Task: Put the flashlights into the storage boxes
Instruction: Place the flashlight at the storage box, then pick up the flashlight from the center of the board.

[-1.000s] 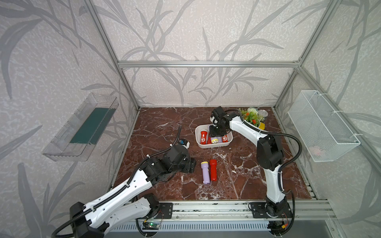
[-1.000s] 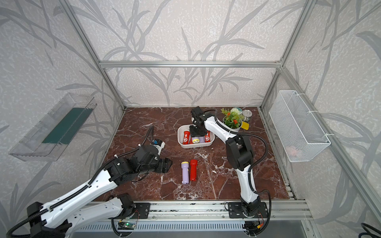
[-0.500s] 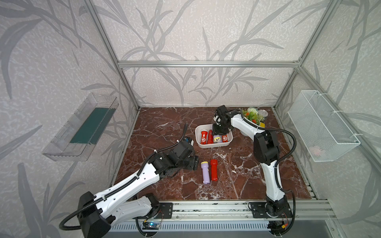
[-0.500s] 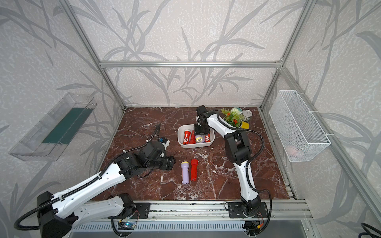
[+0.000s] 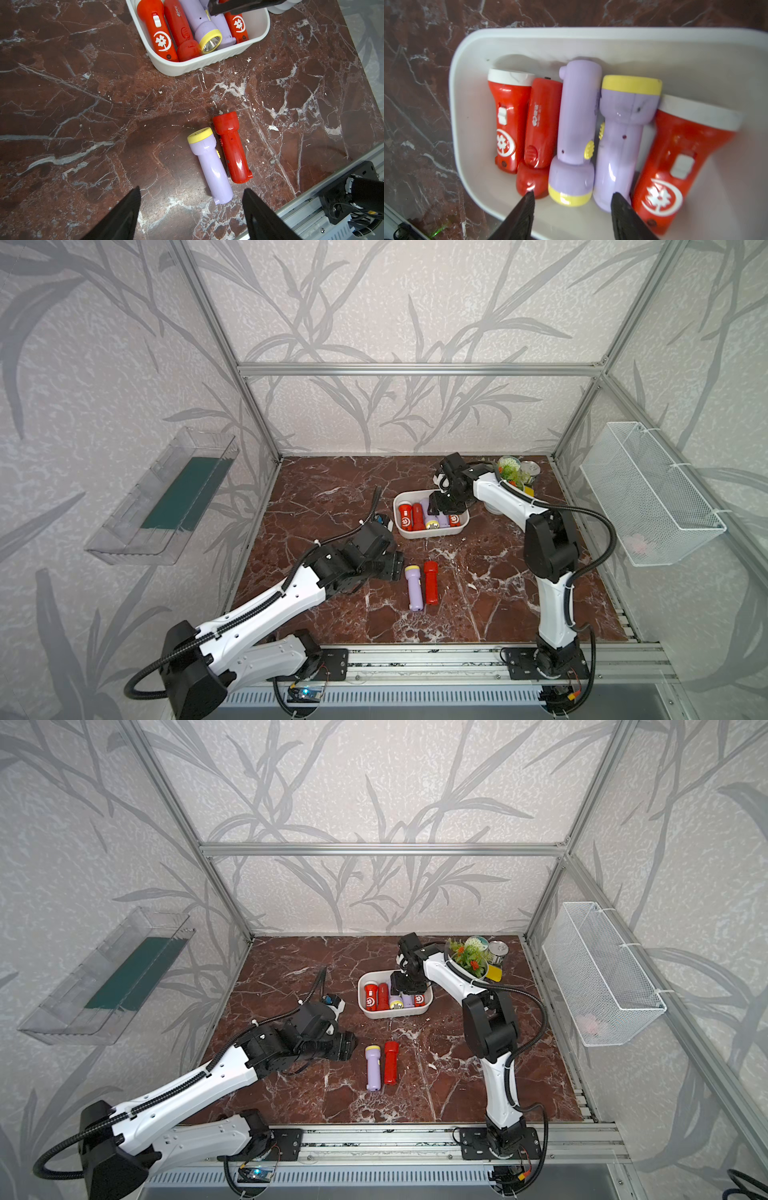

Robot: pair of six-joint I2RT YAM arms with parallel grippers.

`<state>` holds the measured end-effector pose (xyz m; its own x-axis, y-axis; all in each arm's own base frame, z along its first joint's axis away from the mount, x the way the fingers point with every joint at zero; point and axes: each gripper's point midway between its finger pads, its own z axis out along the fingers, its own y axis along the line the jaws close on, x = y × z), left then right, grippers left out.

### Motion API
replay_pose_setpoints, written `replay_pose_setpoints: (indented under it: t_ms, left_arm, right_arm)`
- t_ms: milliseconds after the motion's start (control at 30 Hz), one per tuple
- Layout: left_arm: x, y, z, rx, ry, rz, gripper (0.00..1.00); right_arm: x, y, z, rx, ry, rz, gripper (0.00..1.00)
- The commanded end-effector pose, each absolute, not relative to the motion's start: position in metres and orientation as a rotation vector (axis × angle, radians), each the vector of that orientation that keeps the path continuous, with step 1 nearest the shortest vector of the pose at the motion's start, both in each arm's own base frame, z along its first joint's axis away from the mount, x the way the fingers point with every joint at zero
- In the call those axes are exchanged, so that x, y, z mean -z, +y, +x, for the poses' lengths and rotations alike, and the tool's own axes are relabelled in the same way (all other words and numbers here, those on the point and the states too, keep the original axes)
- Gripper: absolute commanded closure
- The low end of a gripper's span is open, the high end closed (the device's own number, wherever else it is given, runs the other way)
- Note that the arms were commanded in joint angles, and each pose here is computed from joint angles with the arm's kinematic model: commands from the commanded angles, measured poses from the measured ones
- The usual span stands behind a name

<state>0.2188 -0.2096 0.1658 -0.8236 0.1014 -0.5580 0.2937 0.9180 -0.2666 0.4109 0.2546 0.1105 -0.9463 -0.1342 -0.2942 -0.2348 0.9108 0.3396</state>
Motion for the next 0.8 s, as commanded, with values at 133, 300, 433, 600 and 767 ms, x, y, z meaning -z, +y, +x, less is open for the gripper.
replay_pose_setpoints:
  t_ms: [133,300,433,600,767]
  left_arm:
    - [-0.140,-0.215,0.219,0.502,2.560,0.214,0.21]
    - [-0.126,-0.221,0.221,0.519,2.574,0.181,0.21]
    - [-0.114,-0.226,0.220,0.508,2.618,0.180,0.22]
    - [-0.104,-0.233,0.213,0.488,2.666,0.200,0.23]
    - [-0.101,-0.239,0.209,0.485,2.663,0.203,0.23]
  right_arm:
    - [-0.177,0.232,0.357,-0.613,2.663,-0.308,0.38]
    - [-0.172,0.218,0.302,-0.661,2.668,-0.336,0.36]
    - [-0.160,0.210,0.260,-0.661,2.693,-0.384,0.36]
    - [-0.156,0.199,0.213,-0.668,2.689,-0.419,0.35]
    - [-0.161,0.182,0.181,-0.681,2.664,-0.410,0.33]
